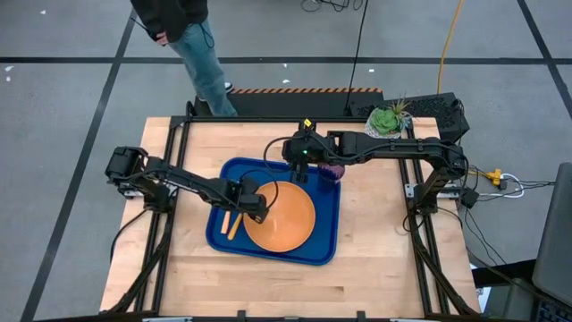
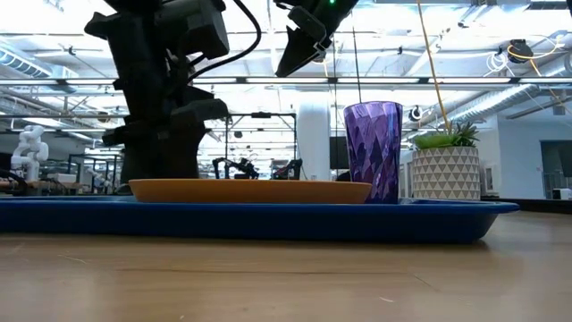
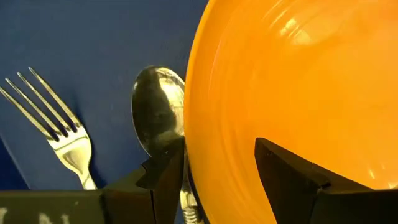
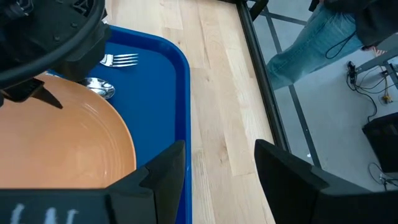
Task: Pick and place plate/cup/fork/spoon on tray
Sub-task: Adjust the orange plate on the blue serving tray, then adjust the blue serving tray
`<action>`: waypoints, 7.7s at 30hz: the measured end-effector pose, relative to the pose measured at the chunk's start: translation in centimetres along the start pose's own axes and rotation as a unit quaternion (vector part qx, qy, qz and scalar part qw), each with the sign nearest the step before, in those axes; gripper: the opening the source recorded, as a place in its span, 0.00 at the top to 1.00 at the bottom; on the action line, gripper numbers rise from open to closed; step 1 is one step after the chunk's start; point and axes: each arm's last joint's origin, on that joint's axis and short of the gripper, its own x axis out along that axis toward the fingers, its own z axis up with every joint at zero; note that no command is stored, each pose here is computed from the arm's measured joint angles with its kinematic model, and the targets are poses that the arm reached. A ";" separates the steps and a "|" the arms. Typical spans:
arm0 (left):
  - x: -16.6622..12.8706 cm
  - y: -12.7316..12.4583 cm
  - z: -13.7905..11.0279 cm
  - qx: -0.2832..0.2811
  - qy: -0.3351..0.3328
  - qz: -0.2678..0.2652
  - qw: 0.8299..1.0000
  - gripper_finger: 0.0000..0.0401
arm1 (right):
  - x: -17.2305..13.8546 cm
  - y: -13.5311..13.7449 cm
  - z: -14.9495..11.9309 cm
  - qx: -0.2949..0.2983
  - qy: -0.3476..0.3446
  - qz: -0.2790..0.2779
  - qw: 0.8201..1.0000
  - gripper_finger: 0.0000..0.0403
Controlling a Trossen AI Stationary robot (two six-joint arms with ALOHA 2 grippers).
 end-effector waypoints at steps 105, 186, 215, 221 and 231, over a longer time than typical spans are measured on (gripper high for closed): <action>-1.2 1.2 4.8 0.167 -0.257 0.142 0.941 0.50 | 0.2 -0.6 0.3 0.038 -0.021 -0.011 0.999 0.54; -10.2 13.6 6.5 0.240 -0.583 -0.009 0.776 0.50 | -3.5 18.8 -6.7 0.148 0.171 0.239 0.944 0.54; -10.4 13.9 6.9 0.207 -0.594 -0.018 0.778 0.50 | -2.2 27.1 -11.8 0.130 0.263 0.171 0.941 0.54; -10.4 13.9 6.9 0.211 -0.594 -0.014 0.776 0.50 | -2.4 26.6 -12.5 0.128 0.290 0.130 0.940 0.54; -10.4 13.9 6.9 0.210 -0.594 -0.015 0.776 0.50 | -2.4 26.2 -12.8 0.121 0.294 0.105 0.942 0.54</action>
